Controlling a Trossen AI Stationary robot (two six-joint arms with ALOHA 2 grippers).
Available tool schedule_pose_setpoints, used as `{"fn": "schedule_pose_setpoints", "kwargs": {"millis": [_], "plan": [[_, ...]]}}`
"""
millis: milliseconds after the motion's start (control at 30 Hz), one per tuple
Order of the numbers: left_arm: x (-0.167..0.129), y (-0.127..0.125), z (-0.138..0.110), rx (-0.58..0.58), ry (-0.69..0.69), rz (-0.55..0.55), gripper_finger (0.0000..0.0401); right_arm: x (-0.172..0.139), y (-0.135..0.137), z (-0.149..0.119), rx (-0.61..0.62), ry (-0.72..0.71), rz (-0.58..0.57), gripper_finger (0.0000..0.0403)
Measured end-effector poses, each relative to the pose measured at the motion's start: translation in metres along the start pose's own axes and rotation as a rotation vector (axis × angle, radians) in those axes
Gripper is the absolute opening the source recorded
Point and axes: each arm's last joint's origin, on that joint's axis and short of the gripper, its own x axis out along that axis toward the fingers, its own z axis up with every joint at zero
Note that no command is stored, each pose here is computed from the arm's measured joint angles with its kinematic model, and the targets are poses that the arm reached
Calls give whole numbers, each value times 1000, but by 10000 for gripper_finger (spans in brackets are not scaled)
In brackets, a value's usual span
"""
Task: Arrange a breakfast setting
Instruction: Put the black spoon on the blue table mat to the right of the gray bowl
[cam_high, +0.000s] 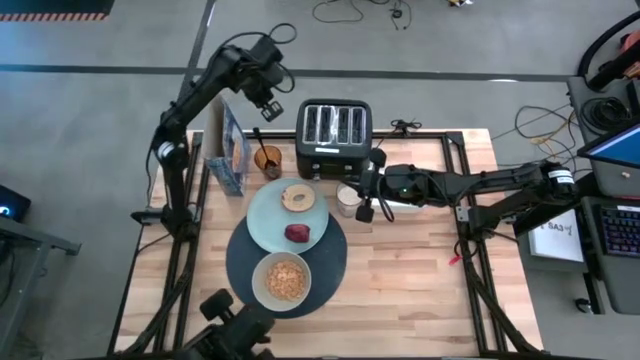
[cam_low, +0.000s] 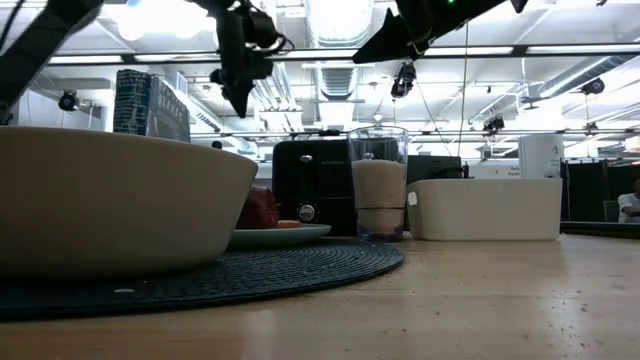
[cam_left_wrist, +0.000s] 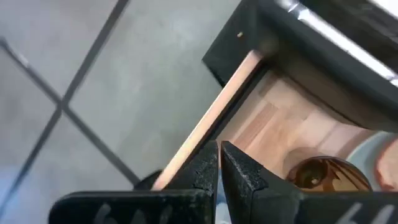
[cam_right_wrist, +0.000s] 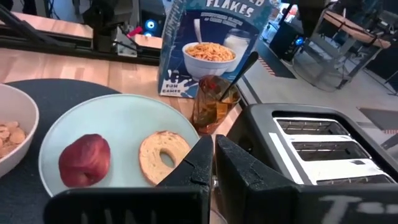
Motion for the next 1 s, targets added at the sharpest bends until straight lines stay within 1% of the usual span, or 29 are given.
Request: {"fn": "schedule_pose_setpoints", "kwargs": {"millis": [133, 267, 400, 567, 700, 767, 867, 1000], "plan": [[7, 0, 2, -93, 52, 7, 7, 0, -1, 0, -14, 3, -3, 9], [4, -7, -3, -130, 94, -24, 31, 0, -1, 0, -29, 2, -6, 9], [17, -24, -9, -103, 190, -57, 73, 0, -2, 0, -40, 3, -8, 9], [34, -43, -15, -69, 274, -66, 138, 0, -2, 0, -51, 3, -8, 9], [47, -50, -23, -57, 340, -66, 187, 0, -2, -1, -51, 6, -7, 9], [50, -51, -26, -43, 359, -42, 207, 0, -2, -1, -53, 6, -6, 9], [54, -49, -27, -30, 370, 28, 227, 0, -2, -1, -53, 6, -6, 9], [52, -48, -26, -12, 362, 42, 233, 0, -2, -1, -53, 5, -5, 9]]}}
